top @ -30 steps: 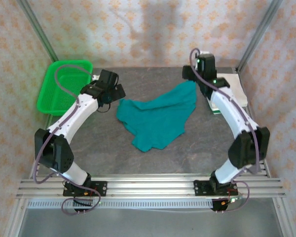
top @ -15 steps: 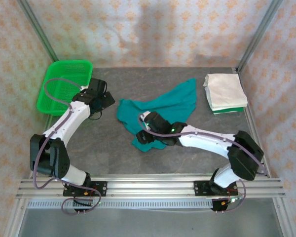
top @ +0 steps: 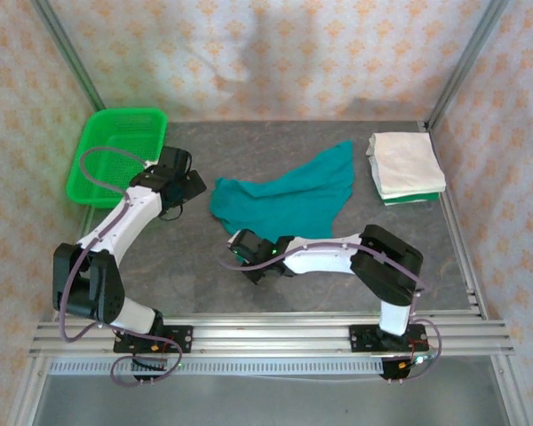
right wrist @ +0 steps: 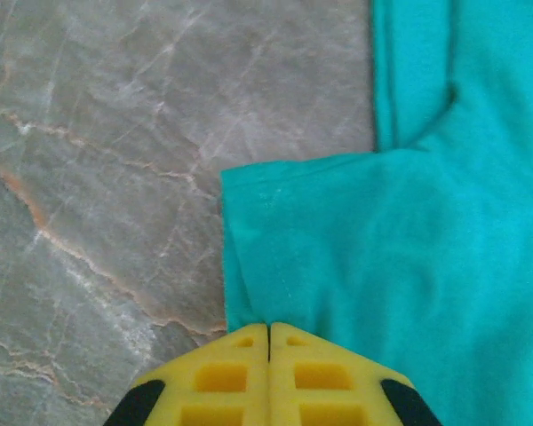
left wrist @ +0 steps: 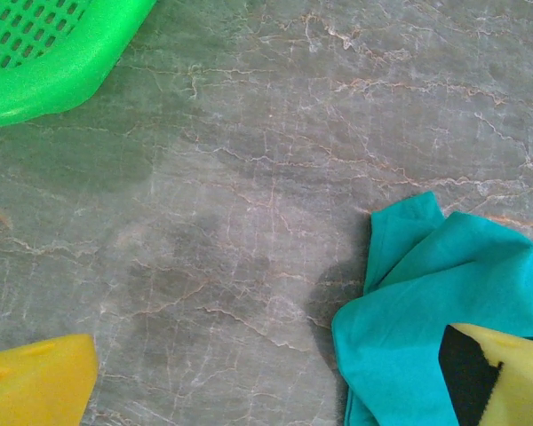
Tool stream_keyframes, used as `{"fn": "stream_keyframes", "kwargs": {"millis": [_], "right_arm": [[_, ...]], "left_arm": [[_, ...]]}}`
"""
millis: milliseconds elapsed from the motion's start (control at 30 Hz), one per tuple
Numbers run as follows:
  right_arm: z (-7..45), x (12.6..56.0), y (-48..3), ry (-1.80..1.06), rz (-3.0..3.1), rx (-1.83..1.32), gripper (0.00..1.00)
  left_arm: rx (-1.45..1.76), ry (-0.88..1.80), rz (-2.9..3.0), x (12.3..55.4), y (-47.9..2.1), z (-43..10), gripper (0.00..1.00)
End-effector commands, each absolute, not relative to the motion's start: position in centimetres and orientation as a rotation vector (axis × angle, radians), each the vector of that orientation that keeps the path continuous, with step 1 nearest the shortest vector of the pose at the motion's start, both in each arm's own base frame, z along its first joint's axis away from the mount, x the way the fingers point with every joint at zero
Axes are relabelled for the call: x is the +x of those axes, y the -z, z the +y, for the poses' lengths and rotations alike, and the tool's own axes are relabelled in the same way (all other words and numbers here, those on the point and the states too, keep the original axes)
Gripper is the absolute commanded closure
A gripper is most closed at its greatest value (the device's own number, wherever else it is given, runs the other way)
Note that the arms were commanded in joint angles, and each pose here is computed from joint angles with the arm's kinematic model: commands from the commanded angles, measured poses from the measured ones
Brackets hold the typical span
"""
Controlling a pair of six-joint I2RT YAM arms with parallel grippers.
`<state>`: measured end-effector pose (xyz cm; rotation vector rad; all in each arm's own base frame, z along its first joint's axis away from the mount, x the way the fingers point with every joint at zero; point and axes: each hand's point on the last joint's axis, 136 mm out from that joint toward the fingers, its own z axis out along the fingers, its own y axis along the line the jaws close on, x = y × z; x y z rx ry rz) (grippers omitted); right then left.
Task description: Fold and stack the t-shirts
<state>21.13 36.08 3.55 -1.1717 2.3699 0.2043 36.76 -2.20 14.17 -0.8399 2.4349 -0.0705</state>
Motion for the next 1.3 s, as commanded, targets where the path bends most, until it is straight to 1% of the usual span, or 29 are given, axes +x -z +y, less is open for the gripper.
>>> {"fn": "stream_keyframes", "kwargs": {"millis": [0,100,200,333,467,600,767,867,967,1033,1133,1167,1233,1267], "right_arm": [[34.8,22.3,-7.9,-0.159,2.258,-1.133,1.0],[32.3,23.2,-11.2,-0.153,2.217,-1.054,1.0],[28.7,24.9,-15.2,-0.156,2.186,-0.885,1.0],[22.9,27.6,-21.2,-0.149,2.116,-0.618,1.0],[17.2,29.1,-26.8,-0.148,2.027,-0.392,1.0],[14.5,29.4,-29.6,-0.143,1.985,-0.31,1.0],[10.8,29.5,-32.4,-0.034,1.947,-0.205,1.0],[9.7,29.5,-33.5,-0.044,1.943,-0.148,1.0],[9.9,29.5,-35.0,-0.11,1.921,-0.112,1.0],[10.3,29.7,-35.8,-0.14,1.914,-0.111,1.0],[10.5,30.2,-36.2,-0.132,1.924,-0.115,1.0],[10.5,30.3,-36.2,-0.128,1.928,-0.117,1.0],[10.7,30.5,-35.9,-0.126,1.937,-0.119,1.0],[10.7,30.6,-35.6,-0.124,1.943,-0.117,1.0]], "left_arm": [[-0.88,0.102,2.409,36.3,-14.3,-2.1,0.0],[-0.902,0.146,2.409,36.4,-13.9,-2.6,0.0],[-0.918,0.183,2.403,36.5,-13.7,-3.0,0.0],[-0.932,0.21,2.409,36.6,-13.3,-3.3,0.0],[-0.969,0.275,2.407,36.5,-12.8,-4.0,0.0],[-1.039,0.381,2.395,36.3,-12.0,-5.5,0.0],[-1.116,0.533,2.364,36.6,-11.4,-8.7,0.0],[-1.11,0.589,2.354,37.0,-11.3,-11.0,0.0],[-1.127,0.583,2.359,37.2,-10.6,-12.0,0.01],[-1.183,0.617,2.354,37.2,-9.7,-12.5,0.04],[-1.303,0.644,2.335,36.3,-8.2,-13.2,0.13],[-1.326,0.65,2.33,36.0,-7.9,-13.4,0.16],[-1.356,0.642,2.331,35.4,-7.5,-13.9,0.27],[-1.368,0.638,2.34,35.0,-7.4,-14.2,0.31]]}}
